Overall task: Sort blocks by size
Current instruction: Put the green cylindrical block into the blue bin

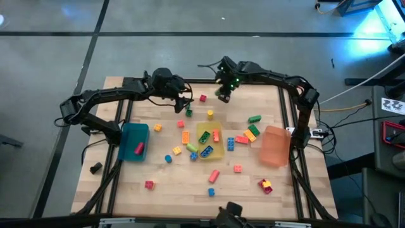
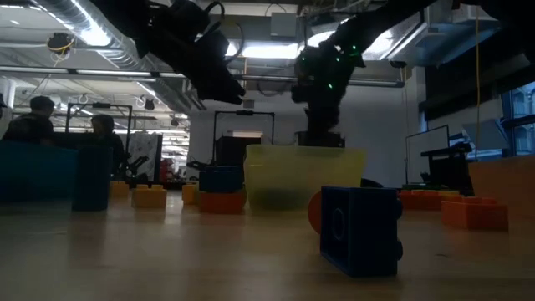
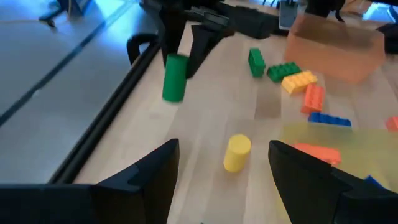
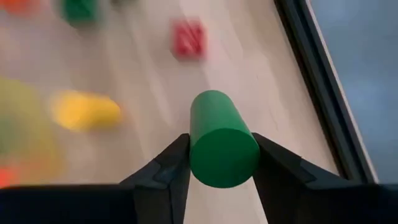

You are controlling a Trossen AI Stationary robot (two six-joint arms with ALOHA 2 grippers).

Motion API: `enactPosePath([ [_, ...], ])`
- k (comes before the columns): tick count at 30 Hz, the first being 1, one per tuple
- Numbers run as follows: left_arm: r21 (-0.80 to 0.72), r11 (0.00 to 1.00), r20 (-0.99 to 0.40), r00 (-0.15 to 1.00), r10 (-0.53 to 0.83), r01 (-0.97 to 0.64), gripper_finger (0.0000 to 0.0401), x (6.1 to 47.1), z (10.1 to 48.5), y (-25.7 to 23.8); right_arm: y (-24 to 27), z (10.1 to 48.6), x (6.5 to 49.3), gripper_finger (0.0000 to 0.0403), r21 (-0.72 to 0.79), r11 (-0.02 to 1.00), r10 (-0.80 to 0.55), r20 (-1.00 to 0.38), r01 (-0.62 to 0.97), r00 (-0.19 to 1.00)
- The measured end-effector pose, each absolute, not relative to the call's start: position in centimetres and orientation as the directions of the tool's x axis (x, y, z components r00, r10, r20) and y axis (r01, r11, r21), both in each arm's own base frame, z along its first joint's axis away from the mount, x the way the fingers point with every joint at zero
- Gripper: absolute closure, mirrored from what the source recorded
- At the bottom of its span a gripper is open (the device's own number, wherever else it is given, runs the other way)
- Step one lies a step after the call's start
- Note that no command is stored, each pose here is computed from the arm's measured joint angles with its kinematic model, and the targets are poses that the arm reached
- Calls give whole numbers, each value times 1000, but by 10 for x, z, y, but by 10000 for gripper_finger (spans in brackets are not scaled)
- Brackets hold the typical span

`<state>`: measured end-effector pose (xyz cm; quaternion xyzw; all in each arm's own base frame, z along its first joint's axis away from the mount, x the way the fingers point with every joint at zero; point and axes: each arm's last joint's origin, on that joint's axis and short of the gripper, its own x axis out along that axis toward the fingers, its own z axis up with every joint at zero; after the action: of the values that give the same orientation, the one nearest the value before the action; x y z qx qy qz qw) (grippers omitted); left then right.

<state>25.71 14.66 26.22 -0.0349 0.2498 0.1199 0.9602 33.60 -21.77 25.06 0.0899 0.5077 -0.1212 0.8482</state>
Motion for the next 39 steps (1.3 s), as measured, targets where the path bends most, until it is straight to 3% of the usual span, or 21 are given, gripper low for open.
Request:
enactPosePath([
  [4, 16, 970, -447, 866, 225, -243, 169, 259, 266, 148, -212, 265, 348, 259, 116, 972, -25, -814, 203, 580],
  [11, 40, 973, -436, 872, 221, -227, 169, 263, 265, 148, -189, 272, 369, 255, 105, 989, 11, -758, 105, 652],
  [32, 49, 994, -561, 820, 111, -101, 171, 291, 223, 134, -124, 276, 402, 253, -26, 993, 61, -725, -116, 686],
  [35, 46, 993, -560, 820, 118, -111, 190, 291, 223, 134, -124, 276, 402, 253, -67, 993, 15, -732, -93, 681],
  [39, 50, 993, -570, 813, 118, -109, 246, 290, 223, 134, -125, 276, 402, 251, -95, 993, -25, -739, -67, 673],
])
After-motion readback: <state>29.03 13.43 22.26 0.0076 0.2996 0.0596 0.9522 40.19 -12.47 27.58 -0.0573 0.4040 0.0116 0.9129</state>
